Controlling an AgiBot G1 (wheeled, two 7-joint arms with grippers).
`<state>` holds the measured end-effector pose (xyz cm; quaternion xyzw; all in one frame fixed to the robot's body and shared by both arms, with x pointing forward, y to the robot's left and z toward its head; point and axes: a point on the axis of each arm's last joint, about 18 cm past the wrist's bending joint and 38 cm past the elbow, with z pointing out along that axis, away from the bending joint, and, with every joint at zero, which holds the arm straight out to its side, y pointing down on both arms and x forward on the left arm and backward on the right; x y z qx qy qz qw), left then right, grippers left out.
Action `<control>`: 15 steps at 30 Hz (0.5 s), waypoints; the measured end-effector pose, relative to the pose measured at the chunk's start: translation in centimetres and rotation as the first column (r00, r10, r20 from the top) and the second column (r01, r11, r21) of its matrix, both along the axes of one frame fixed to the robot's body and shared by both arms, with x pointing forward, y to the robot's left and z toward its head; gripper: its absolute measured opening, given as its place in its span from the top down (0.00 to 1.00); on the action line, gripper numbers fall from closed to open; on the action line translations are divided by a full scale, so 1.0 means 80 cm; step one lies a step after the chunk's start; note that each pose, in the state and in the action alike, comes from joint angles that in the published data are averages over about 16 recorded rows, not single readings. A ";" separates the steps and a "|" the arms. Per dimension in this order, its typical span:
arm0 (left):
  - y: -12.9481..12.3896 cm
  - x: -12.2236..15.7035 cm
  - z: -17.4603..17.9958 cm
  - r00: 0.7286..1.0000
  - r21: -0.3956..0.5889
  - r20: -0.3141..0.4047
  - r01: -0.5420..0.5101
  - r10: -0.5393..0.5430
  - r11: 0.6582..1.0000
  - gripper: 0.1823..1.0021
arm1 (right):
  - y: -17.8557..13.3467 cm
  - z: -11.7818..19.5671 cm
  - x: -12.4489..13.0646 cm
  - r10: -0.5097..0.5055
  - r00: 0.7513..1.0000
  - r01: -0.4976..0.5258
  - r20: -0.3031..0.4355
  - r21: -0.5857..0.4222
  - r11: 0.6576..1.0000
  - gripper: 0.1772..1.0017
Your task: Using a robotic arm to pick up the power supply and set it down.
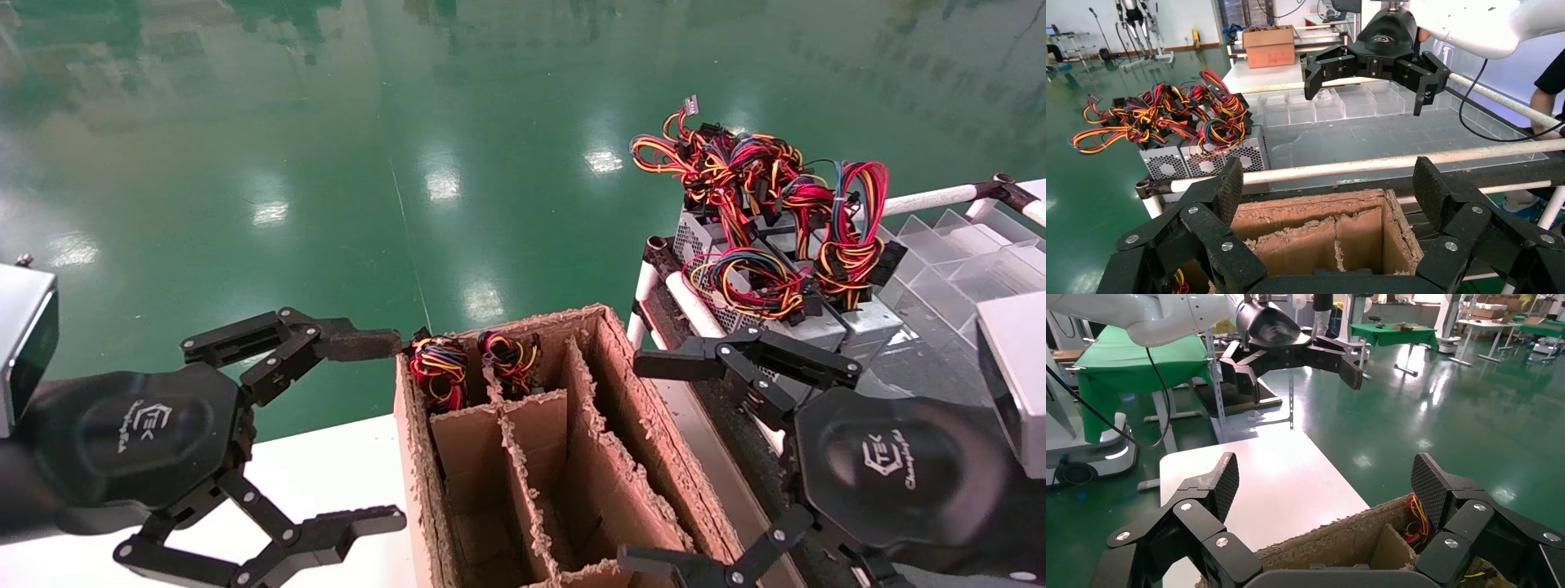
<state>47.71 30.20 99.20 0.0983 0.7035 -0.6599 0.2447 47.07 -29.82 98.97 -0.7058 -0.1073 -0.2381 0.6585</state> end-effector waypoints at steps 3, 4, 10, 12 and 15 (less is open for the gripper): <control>0.000 0.000 0.000 1.000 0.000 0.000 0.000 0.000 1.000 0.00 | -0.001 0.001 0.001 -0.004 1.000 0.004 0.001 0.002 1.000 0.00; 0.000 0.000 0.000 1.000 0.000 0.000 0.000 0.000 1.000 0.00 | -0.002 0.001 0.002 -0.005 1.000 0.005 0.001 0.003 1.000 0.00; 0.000 0.000 0.000 1.000 0.000 0.000 0.000 0.000 1.000 0.00 | -0.003 0.002 0.003 -0.010 1.000 0.010 0.001 0.004 1.000 0.00; 0.000 0.000 0.000 1.000 0.000 0.000 0.000 0.000 1.000 0.00 | -0.004 0.002 0.004 -0.011 1.000 0.011 0.001 0.005 1.000 0.00; 0.000 0.000 0.000 1.000 0.000 0.000 0.000 0.000 1.000 0.00 | -0.004 0.003 0.004 -0.012 1.000 0.012 0.001 0.005 1.000 0.00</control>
